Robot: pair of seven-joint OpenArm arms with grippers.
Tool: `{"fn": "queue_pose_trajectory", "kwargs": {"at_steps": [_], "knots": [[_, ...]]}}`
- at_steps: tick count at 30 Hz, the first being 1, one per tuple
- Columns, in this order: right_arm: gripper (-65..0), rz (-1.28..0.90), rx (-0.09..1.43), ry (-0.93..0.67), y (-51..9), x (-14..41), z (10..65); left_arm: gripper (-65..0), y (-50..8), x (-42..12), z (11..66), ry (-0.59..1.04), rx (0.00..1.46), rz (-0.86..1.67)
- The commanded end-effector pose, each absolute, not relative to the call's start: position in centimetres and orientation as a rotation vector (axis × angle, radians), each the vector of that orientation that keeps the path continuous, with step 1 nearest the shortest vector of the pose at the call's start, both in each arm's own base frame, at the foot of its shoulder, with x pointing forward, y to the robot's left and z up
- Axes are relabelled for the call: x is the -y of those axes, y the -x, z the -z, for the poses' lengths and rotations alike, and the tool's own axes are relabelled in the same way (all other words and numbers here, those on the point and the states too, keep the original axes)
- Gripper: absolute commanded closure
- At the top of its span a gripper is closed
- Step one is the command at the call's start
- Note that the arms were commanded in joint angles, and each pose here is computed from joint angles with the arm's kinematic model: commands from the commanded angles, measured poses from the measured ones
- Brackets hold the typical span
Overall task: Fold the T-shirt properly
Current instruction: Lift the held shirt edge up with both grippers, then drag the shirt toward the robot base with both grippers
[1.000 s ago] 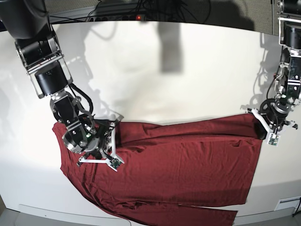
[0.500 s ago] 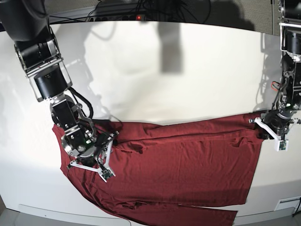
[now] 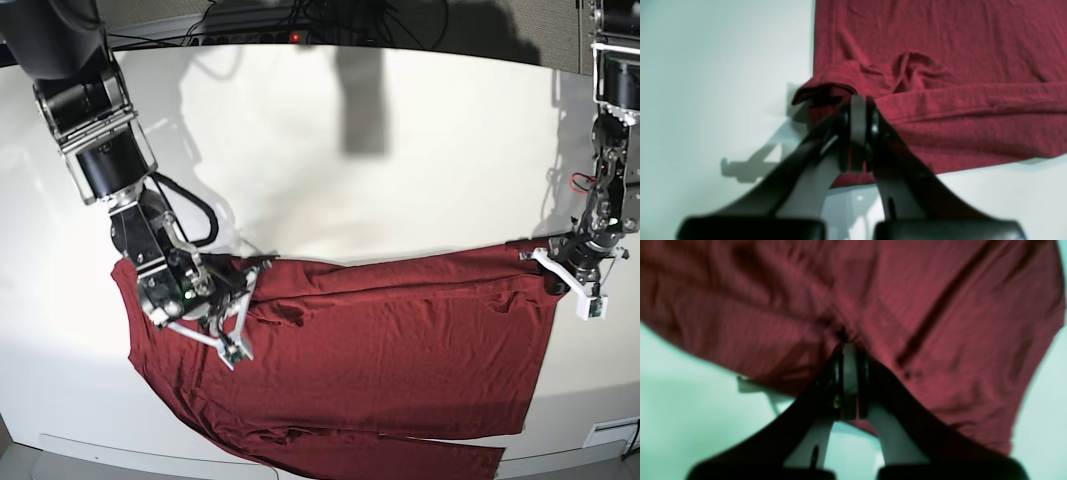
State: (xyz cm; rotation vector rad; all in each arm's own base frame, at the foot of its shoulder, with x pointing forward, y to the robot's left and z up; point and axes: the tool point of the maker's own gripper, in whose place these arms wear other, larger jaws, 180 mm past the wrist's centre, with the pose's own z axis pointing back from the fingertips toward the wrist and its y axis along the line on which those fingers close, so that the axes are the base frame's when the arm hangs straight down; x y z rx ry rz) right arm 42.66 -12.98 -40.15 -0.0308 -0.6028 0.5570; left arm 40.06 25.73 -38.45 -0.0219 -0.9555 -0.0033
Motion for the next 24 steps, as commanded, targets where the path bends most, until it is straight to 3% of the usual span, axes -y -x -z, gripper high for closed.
{"fn": "queue_pose_trajectory", "kwargs": {"at_steps": [1, 24], "knots": [[0.0, -0.554, 0.679, 0.03, -44.2, 12.8, 38.3, 0.0, -41.4, -26.2, 36.2, 0.019, 1.027, 0.001], [0.0, -0.6, 0.587, 0.047, -41.2, 16.2, 43.3, 0.0, -37.9, -24.2, 42.5, 0.06, 0.947, -0.056]]}}
